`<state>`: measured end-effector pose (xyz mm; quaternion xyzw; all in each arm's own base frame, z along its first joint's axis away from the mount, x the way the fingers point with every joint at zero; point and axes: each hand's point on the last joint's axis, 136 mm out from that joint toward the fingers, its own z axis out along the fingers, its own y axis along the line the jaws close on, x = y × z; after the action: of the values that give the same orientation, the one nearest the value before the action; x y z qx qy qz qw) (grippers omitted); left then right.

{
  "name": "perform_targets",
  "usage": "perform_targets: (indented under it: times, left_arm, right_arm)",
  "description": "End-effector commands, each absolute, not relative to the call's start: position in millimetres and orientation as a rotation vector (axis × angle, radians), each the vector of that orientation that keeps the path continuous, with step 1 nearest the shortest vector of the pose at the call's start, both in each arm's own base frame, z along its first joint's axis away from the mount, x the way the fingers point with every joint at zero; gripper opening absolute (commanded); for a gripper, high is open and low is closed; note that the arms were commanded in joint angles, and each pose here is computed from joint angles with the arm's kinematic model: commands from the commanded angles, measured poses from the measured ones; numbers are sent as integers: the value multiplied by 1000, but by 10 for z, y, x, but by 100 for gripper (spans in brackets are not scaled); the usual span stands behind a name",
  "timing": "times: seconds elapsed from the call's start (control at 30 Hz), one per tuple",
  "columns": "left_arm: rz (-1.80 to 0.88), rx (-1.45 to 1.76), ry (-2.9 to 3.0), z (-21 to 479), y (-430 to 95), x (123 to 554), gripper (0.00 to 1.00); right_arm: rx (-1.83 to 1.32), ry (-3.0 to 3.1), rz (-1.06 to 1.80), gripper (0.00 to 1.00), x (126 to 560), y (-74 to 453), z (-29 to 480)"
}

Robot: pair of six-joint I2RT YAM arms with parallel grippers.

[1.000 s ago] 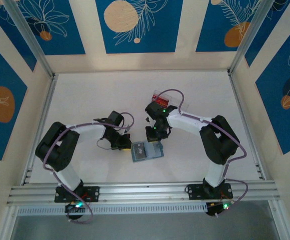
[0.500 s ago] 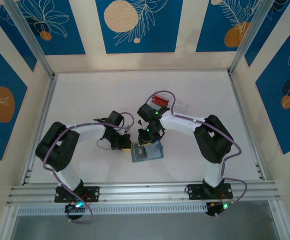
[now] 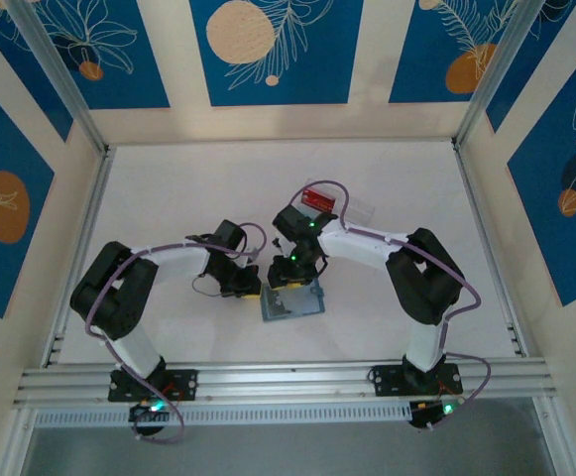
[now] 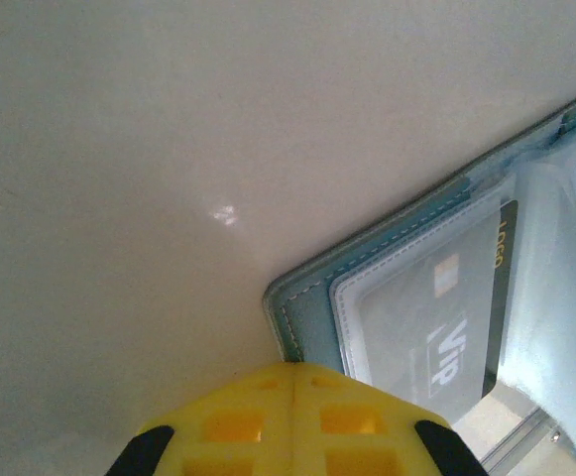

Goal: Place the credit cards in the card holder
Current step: Flip over the card slot in the card holder.

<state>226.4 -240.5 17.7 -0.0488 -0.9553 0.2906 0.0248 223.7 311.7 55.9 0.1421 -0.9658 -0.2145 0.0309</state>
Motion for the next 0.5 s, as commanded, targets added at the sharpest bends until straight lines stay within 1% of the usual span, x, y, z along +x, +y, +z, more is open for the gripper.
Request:
perform_targets:
  times: [0.0,0.13,0.37,0.47]
  left_arm:
    - [867,-153,-2954,86,-2399,2259,5]
    - [868,-151,-2952,85,-2399,2258,5]
    - [869,-151,-2955,86,-2399,2259,5]
    - [867,-153,-2953,82,-2396,2250,5]
  right_arm:
    - [459,-2986,-615,52,2157,3077,605]
    - [500,-3060,-427,58,2196,2970,579]
    - [544,-3087,-251,63,2196,2915,507]
    - [549,-3112,-155,68,2215,2838,523]
